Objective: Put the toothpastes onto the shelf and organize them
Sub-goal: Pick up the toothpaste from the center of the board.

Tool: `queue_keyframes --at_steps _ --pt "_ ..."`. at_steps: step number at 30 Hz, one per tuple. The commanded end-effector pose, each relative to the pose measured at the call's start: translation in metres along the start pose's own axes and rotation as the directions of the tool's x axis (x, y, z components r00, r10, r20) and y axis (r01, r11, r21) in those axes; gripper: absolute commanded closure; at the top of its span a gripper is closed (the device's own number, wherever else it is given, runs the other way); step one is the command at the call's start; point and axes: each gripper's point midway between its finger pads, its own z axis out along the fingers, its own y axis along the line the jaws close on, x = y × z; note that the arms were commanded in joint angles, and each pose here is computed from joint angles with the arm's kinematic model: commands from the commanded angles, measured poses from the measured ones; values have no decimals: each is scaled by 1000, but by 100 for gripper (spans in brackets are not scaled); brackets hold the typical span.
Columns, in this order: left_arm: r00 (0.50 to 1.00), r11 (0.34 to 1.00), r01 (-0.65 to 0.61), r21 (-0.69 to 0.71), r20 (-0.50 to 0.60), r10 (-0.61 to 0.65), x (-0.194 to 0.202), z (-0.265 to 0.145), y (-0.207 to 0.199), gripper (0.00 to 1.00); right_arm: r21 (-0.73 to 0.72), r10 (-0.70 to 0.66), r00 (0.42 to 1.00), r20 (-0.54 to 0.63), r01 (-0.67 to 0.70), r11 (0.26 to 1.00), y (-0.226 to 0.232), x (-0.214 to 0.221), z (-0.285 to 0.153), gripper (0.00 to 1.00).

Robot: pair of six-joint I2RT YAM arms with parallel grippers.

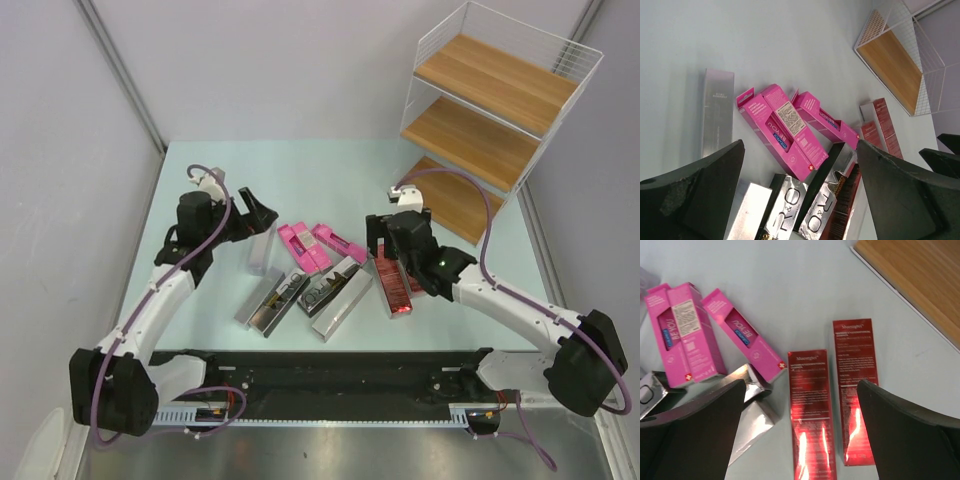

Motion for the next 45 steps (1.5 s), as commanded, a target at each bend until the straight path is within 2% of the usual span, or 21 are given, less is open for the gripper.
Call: queue_keyframes --at_steps 1,7,16,22,31,38,45 --pt "998 994 -57 89 30 54 -17 0 -21 0 81 43 999 -17 -41 996 -31 -8 -3 0" --pt "997 981 -72 183 -9 74 -6 7 -44 0 118 152 983 -106 -140 983 -78 15 12 3" --pt "991 971 -67 230 -98 92 16 26 -66 0 66 136 957 -257 -123 990 -71 56 32 10" --pt "987 965 -50 257 -136 87 26 31 -74 0 96 145 929 -339 -120 988 -72 85 48 15" --pt "985 967 -51 251 -146 90 29 32 -73 0 150 169 914 -369 -121 981 -80 101 61 19" --pt "984 968 -43 247 -159 84 34 35 -71 0 214 196 902 -386 -119 970 -92 114 68 31" --pt "981 968 -32 247 -176 77 39 37 -71 0 273 202 903 -380 -99 957 -104 121 75 31"
